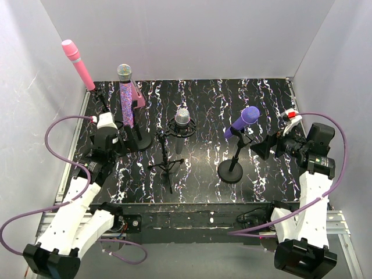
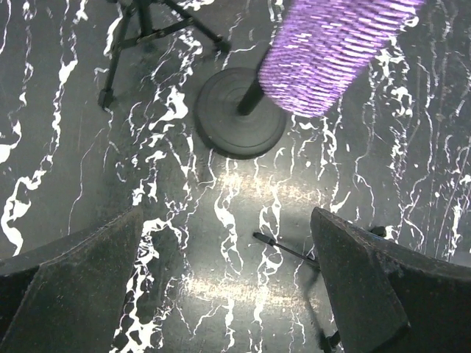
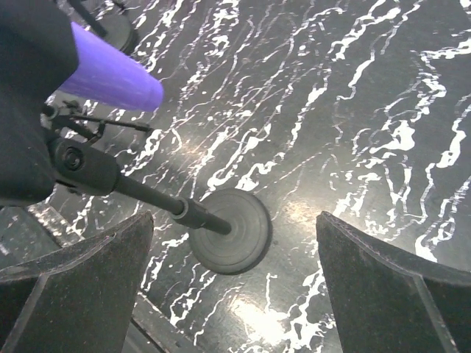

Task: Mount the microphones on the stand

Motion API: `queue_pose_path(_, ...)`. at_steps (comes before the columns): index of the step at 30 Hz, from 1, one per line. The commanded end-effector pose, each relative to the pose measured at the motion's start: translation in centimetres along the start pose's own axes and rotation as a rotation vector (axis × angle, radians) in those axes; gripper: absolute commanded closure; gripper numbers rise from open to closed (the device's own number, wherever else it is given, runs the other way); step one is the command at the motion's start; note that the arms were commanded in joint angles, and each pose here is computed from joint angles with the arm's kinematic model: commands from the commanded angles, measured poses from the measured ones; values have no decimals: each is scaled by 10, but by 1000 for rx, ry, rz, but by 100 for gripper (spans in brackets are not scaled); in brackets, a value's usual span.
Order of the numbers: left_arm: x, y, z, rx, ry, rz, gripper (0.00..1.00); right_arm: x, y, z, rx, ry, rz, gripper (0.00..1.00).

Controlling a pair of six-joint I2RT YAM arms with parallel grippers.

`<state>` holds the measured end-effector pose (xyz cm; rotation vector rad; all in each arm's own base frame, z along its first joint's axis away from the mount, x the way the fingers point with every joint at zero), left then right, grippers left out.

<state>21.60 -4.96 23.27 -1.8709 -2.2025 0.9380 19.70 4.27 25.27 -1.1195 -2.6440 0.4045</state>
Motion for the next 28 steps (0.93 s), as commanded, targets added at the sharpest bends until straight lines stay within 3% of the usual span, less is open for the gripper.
queue_pose_path(1,6,1,-8,33,-86,27,2,-12,-6,-14,-38,-16,137,2)
queue_pose_path(7,-17,-32,-51,-49,-73,187,2,-21,-9,-20,-37,142,255,4)
queue_pose_path(12,-15,-49,-65,-90,-35,183,2,-29,-11,-28,-76,287,355,3)
queue_pose_path(16,-13,-53,-63,-99,-37,188,2,-34,-16,-33,-81,323,424,2)
queue_pose_path(28,-6,-58,-60,-121,-30,170,2,-29,-14,-32,-105,336,396,2)
Point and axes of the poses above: each gripper's point midway between its finger pads, its own y axis out along the fingers, its own x axis along the line the jaws close on, z = x × y, the point moved 5 cm from there along -y, back along the fingers, and after that the axes turned 10 degrees about -y, right-handed, at the moved point
